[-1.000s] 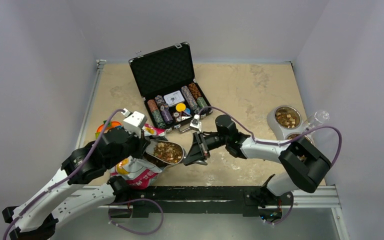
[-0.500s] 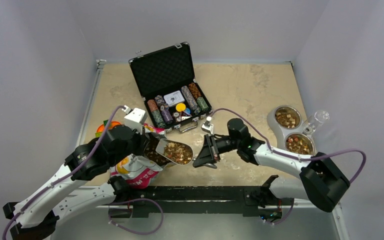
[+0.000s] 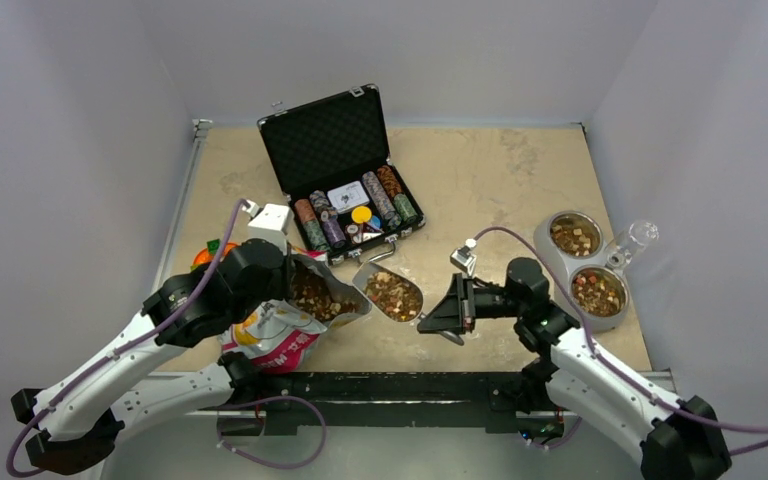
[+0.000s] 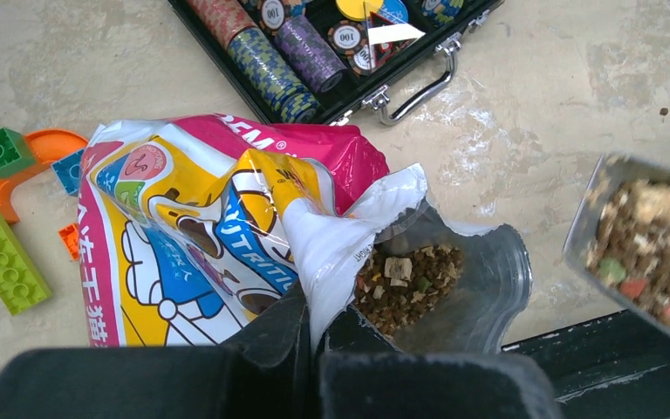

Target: Serve the pet food

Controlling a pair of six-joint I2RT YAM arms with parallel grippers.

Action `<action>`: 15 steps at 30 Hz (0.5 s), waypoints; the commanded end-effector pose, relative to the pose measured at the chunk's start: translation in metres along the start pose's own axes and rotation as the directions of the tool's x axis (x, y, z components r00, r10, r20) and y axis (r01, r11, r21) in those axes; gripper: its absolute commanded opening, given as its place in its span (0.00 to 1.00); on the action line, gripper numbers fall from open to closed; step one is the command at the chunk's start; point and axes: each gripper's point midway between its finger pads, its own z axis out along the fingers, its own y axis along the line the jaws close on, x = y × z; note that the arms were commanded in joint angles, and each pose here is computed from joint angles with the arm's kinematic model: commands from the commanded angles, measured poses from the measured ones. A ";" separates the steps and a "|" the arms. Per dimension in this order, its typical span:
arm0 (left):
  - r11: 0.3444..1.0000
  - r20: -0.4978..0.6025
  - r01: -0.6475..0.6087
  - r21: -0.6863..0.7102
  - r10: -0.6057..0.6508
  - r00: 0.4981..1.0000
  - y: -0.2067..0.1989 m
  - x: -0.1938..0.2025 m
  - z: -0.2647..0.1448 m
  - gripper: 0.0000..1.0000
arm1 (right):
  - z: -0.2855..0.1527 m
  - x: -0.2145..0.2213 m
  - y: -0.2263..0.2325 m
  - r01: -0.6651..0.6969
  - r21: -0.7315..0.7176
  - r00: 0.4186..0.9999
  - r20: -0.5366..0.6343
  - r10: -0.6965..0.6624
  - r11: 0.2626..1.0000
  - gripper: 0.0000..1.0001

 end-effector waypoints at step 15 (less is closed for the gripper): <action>0.996 0.070 -0.001 0.092 -0.006 0.998 -0.012 -0.019 -0.009 0.00 | -0.102 -0.181 0.001 -0.203 0.056 0.644 0.760 0.090 0.978 0.00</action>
